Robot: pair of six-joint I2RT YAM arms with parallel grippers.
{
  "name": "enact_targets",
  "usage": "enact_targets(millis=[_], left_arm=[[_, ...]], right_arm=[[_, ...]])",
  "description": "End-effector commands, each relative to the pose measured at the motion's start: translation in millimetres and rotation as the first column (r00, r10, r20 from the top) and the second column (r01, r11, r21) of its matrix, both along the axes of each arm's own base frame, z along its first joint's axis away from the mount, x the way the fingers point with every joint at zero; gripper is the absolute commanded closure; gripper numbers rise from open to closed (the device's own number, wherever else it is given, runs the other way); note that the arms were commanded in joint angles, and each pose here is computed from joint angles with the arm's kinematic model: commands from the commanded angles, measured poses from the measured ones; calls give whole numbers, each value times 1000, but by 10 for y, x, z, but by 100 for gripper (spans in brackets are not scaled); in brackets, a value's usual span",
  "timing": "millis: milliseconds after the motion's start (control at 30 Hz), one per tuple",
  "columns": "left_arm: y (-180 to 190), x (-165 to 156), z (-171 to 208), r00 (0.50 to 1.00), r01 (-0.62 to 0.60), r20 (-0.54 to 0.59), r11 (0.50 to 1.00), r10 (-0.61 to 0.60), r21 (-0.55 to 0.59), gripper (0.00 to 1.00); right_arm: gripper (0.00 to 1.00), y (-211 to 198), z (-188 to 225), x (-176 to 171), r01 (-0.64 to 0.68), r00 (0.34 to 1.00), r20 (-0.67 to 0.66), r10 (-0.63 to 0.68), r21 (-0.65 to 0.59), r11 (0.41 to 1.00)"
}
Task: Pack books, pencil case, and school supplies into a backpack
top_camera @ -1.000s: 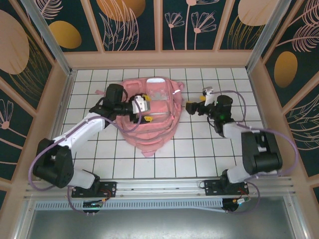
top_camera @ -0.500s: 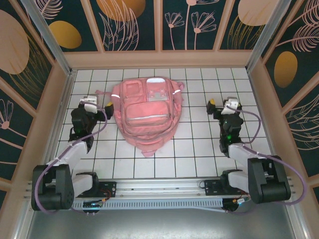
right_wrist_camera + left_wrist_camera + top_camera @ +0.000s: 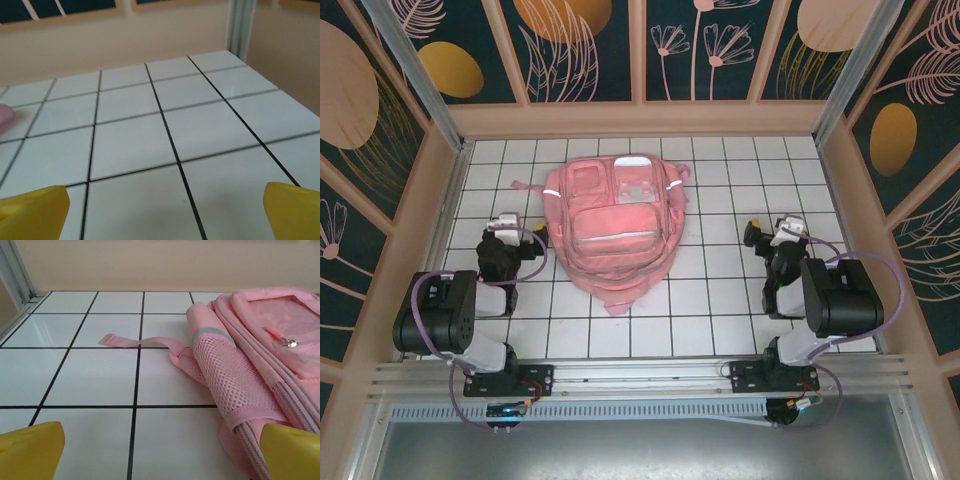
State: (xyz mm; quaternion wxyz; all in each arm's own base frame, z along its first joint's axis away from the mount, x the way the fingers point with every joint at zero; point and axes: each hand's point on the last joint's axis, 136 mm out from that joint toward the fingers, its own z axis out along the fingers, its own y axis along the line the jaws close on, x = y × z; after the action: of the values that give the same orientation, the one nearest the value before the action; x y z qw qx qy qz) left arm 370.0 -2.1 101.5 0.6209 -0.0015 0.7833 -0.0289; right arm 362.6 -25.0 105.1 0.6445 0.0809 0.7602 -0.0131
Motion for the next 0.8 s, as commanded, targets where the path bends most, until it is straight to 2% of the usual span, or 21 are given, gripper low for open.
enact_targets(millis=[0,767], left_arm=[[62,70,346,990,-29,140,999,32,-23,1],[94,65,352,989,-50,140,998,53,-26,1]], right_arm=[[1,38,233,102,-25,996,82,23,27,999],[1,98,213,133,-71,995,67,70,17,997]])
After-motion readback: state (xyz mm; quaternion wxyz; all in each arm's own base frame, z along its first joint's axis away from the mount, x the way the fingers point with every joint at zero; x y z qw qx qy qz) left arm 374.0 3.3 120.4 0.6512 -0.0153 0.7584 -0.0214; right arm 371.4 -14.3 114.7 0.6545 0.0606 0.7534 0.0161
